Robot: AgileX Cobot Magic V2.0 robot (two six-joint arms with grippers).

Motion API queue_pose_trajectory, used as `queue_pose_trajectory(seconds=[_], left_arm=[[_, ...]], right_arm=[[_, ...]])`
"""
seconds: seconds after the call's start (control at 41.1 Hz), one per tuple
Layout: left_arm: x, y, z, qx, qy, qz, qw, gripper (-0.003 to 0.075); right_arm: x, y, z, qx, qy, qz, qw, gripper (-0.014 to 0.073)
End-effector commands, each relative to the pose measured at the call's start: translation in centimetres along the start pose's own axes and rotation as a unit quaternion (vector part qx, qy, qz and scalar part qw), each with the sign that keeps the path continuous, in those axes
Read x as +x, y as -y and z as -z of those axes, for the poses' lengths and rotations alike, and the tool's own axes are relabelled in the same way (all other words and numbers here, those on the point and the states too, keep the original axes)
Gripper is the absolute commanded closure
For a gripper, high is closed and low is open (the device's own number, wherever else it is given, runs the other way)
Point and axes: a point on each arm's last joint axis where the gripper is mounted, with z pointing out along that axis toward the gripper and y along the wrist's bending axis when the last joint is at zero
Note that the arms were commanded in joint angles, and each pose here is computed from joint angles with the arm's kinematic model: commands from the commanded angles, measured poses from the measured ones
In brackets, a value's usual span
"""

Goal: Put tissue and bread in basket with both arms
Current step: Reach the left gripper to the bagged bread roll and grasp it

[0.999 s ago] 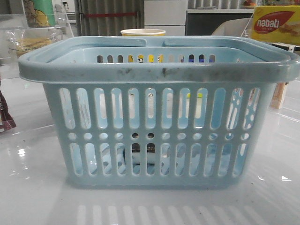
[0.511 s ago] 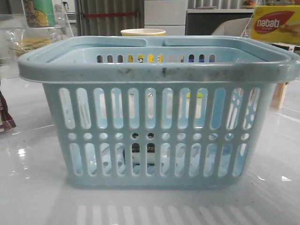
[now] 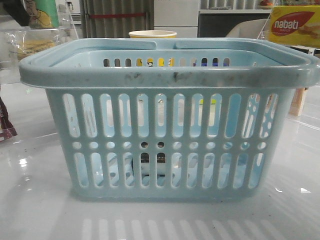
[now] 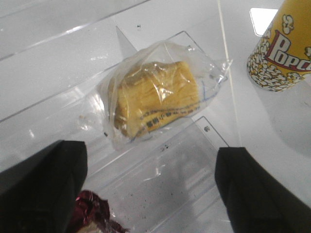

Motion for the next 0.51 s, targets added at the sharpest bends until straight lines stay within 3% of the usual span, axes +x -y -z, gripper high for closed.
queue_pose_trajectory(seconds=[0.0, 0.317, 0.487], left_arm=[[-2.7, -0.4, 0.5, -0.006, 0.073, 0.013, 0.997, 0.0129], [-3.1, -1.2, -3.5, -0.017, 0.085, 0.017, 0.996, 0.0136], [-2.8, -1.2, -4.0, -0.016, 0.074, 0.018, 0.997, 0.0269]], right_arm=[[-1.2, 0.0, 0.8, 0.002, 0.049, 0.005, 0.999, 0.0053], [-1.2, 0.0, 0.8, 0.002, 0.048, 0.005, 0.999, 0.0053], [-1.1, -0.1, 0.8, 0.002, 0.047, 0.005, 0.999, 0.0053]])
